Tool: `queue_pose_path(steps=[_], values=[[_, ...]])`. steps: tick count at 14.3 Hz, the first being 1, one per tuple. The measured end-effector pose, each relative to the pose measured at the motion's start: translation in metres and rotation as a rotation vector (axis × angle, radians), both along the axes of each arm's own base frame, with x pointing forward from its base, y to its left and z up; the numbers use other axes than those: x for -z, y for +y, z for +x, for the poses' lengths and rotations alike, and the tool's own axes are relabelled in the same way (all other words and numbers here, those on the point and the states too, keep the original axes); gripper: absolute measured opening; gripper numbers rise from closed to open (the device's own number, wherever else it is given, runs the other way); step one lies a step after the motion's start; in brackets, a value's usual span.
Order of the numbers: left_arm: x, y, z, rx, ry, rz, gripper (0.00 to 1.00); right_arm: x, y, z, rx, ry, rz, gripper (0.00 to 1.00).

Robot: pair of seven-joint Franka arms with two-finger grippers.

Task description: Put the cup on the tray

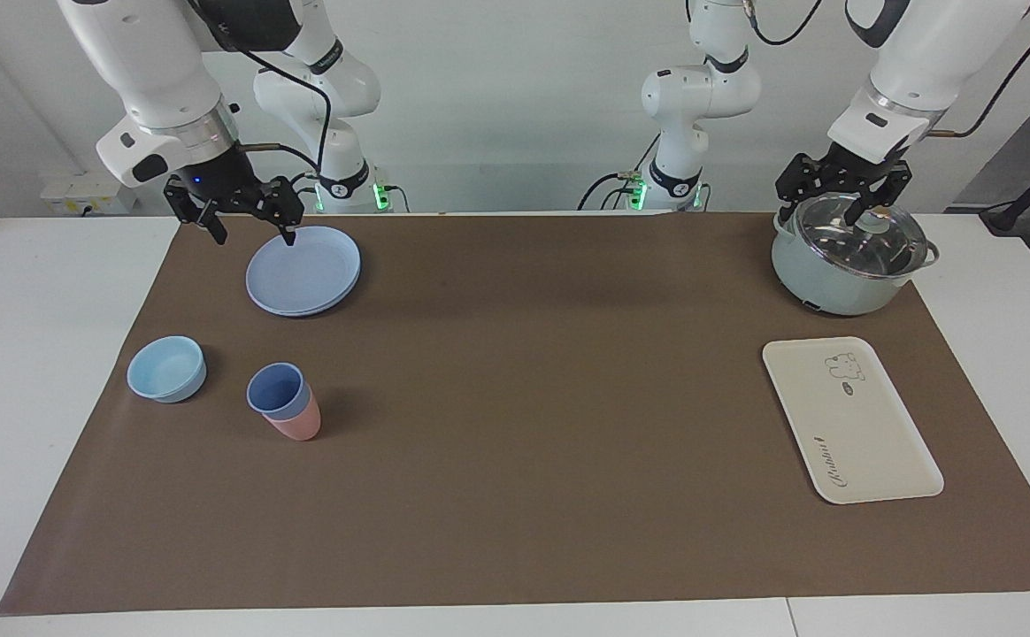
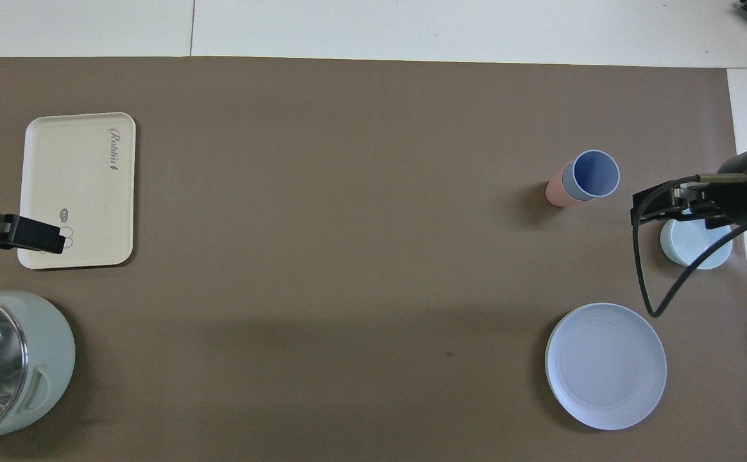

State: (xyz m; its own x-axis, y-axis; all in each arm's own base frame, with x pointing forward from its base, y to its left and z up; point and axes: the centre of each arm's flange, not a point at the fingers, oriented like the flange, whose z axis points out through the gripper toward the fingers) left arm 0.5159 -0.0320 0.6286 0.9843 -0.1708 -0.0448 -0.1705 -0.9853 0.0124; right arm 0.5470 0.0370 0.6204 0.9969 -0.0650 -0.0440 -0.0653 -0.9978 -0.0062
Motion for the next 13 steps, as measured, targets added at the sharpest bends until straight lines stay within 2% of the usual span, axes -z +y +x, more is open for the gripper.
queue_pose_path(steps=[10, 13], values=[[0.0000, 0.0000, 0.0000, 0.000, 0.000, 0.000, 1.00, 0.0003, 0.0003, -0.0002, 0.001, 0.001, 0.000, 1.00], [0.0000, 0.0000, 0.0000, 0.000, 0.000, 0.000, 1.00, -0.0006, -0.0021, 0.0031, 0.100, -0.022, 0.000, 0.97]])
